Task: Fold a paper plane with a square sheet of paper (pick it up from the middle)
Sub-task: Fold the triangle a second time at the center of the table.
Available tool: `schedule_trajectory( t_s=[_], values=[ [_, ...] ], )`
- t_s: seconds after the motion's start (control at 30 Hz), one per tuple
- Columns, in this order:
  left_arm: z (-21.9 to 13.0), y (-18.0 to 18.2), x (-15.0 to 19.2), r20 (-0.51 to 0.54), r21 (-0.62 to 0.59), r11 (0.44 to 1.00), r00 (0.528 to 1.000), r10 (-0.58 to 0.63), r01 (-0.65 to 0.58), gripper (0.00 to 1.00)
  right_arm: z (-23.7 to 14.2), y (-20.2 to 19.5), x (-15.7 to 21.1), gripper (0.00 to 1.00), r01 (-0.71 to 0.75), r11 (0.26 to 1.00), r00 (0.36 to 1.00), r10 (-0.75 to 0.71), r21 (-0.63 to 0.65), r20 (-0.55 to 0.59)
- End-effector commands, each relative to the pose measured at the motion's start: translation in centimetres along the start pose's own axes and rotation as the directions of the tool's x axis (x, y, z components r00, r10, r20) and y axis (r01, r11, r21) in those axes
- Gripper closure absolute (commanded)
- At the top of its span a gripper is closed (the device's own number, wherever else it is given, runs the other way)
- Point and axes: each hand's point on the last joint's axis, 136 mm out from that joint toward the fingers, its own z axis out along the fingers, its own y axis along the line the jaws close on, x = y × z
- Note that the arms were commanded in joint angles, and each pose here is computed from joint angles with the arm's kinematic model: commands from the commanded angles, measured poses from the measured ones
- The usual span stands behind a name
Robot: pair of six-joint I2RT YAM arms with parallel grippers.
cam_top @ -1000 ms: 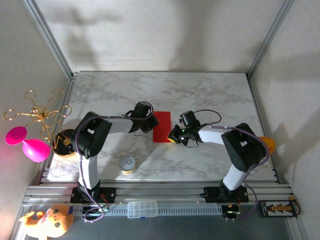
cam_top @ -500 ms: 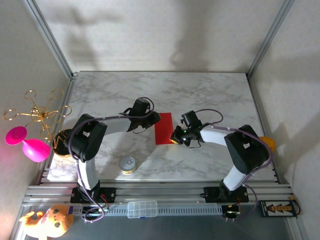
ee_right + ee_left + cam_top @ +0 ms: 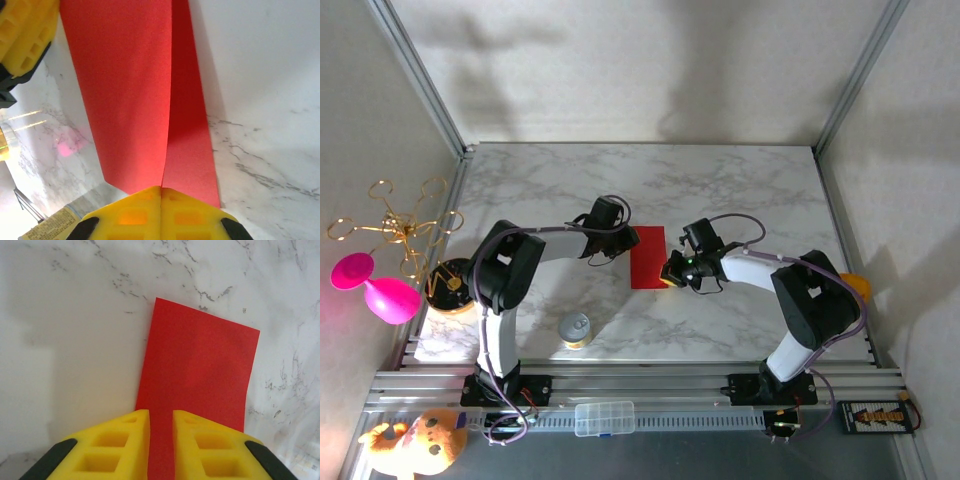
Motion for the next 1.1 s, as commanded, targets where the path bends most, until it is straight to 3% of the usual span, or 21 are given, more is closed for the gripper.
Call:
schedule_trajectory(
  t_s=[0.0, 0.63, 1.07],
  values=[
    [0.5, 1.4, -0.1, -0.010, -0.055, 0.998, 1.000, -0.004, 0.003, 0.82, -0.5, 0.8, -0.5, 1.00, 0.032, 0.999, 0.999, -0.032, -0.011, -0.004],
    [0.7, 3.6, 1.6, -0.034, -0.087, 0.995, 0.998, -0.046, 0.043, 0.86, 2.3, 5.4, -2.4, 1.00, 0.088, 0.981, 0.996, -0.089, -0.173, 0.001],
    [0.9, 3.9, 2.0, -0.046, -0.095, 0.995, 0.998, -0.046, 0.042, 0.86, 4.4, 5.3, -3.9, 1.00, 0.049, 0.990, 0.998, -0.044, -0.135, 0.035]
  ],
)
